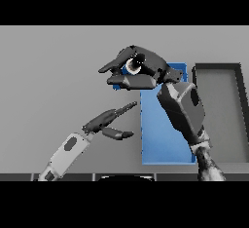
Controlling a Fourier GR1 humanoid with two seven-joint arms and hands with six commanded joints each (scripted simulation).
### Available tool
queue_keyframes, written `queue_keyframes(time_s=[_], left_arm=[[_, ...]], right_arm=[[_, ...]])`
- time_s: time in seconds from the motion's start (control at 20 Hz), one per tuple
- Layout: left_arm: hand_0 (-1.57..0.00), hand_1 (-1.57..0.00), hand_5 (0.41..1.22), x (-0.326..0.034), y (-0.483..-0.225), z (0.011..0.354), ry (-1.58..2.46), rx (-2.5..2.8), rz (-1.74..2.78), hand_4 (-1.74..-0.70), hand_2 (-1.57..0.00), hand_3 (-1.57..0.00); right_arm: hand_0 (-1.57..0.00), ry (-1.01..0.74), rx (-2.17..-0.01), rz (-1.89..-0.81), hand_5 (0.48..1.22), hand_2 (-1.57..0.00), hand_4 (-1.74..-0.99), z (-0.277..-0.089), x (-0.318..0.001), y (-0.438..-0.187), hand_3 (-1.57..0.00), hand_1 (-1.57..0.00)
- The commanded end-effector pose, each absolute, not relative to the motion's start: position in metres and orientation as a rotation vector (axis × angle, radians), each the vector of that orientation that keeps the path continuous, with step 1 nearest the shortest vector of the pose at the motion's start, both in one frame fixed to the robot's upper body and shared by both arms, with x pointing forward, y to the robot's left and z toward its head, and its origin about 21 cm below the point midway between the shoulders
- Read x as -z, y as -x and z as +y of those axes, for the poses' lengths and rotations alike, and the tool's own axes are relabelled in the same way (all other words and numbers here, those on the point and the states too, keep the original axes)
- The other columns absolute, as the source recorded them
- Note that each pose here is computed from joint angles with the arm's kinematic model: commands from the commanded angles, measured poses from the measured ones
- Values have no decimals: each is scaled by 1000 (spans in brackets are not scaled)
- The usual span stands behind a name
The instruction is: Pick up the blue pipe and place it into the blue bin.
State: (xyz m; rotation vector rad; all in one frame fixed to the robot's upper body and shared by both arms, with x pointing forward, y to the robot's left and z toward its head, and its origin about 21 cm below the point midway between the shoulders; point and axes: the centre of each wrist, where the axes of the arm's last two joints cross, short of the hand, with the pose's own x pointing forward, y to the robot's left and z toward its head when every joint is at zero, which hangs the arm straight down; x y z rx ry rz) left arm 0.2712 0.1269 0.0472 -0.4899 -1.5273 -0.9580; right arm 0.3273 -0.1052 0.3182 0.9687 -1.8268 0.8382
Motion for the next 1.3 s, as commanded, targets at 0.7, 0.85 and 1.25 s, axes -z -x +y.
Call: queue_keyframes(time_s=[0.7,0.85,1.25], left_arm=[[1,1,464,-49,-268,139,433,961,-1531,-827,1,1],[1,1,469,-47,-266,140,433,960,-1524,-828,1,1],[1,1,475,-48,-265,134,431,956,-1523,-826,1,1]], right_arm=[[-1571,-350,-357,-1506,1221,-1571,-1499,-230,-217,-404,-1571,-1571],[-1571,-282,-272,-1381,1221,-1571,-1499,-240,-185,-395,-1571,-1571],[-1571,-102,-293,-1095,1205,-1571,-1653,-253,-109,-369,-693,-1571]])
